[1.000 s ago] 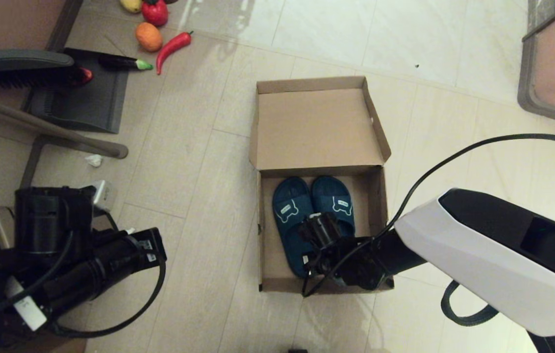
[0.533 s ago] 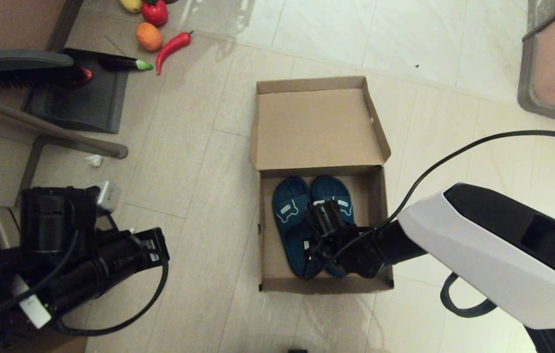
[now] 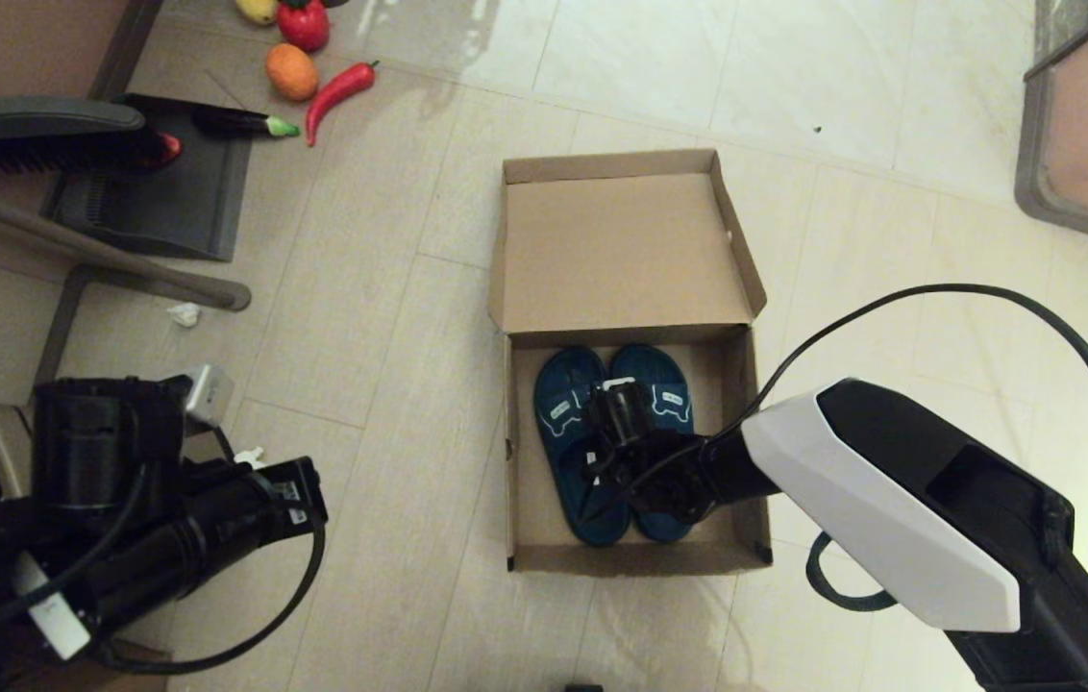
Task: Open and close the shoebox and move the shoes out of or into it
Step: Put the shoes out of the shoe box
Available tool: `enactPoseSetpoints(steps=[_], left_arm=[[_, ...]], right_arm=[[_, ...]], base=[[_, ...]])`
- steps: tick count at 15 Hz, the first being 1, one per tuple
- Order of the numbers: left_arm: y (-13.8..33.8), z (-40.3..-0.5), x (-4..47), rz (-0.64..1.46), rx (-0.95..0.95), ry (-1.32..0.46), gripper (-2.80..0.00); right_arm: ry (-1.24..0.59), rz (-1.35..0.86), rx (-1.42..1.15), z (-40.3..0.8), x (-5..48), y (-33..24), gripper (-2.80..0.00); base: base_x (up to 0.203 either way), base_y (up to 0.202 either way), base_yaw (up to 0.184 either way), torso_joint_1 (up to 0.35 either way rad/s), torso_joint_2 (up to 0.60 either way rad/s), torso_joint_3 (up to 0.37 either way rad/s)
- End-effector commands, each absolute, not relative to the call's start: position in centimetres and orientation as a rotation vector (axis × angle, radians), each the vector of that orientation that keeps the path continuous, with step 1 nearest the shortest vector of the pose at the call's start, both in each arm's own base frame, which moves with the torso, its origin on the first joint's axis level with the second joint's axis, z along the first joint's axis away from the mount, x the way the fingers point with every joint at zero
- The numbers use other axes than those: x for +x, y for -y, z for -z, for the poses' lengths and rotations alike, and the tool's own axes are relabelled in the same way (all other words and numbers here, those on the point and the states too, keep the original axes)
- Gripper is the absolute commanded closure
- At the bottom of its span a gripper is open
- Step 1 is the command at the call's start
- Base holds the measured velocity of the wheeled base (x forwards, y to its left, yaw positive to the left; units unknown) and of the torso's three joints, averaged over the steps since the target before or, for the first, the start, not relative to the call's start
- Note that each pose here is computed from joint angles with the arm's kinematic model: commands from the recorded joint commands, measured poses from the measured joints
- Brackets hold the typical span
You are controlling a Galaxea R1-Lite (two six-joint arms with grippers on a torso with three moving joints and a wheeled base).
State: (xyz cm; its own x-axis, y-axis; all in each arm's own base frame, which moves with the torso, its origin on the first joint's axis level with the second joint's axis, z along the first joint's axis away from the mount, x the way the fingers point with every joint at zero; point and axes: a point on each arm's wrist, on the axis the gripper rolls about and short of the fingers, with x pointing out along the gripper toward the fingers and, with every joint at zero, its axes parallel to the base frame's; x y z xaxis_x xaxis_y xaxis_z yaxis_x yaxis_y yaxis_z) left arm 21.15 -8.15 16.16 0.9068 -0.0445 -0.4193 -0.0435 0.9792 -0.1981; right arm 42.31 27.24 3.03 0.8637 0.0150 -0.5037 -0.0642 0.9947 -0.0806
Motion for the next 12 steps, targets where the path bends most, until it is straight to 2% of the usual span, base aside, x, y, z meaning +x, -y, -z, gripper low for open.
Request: enactPoseSetpoints(steps=[1,12], left_arm=[[8.2,-16.1,21.2,-0.001,-0.208,-0.437,0.00],[8.4,-15.6,21.7,0.021,-0.205,-0.464,0.00]], right_arm=[[-0.530,-0.035,-0.100,-2.3,42.6,-27.3,-2.80],[-0.478,0.005,-0.066,-3.2,43.7,-26.7,-2.80]], base=[[0.000,0.000,0.000,0.000,0.00,0.000],[0.000,0.000,0.000,0.000,0.00,0.000]])
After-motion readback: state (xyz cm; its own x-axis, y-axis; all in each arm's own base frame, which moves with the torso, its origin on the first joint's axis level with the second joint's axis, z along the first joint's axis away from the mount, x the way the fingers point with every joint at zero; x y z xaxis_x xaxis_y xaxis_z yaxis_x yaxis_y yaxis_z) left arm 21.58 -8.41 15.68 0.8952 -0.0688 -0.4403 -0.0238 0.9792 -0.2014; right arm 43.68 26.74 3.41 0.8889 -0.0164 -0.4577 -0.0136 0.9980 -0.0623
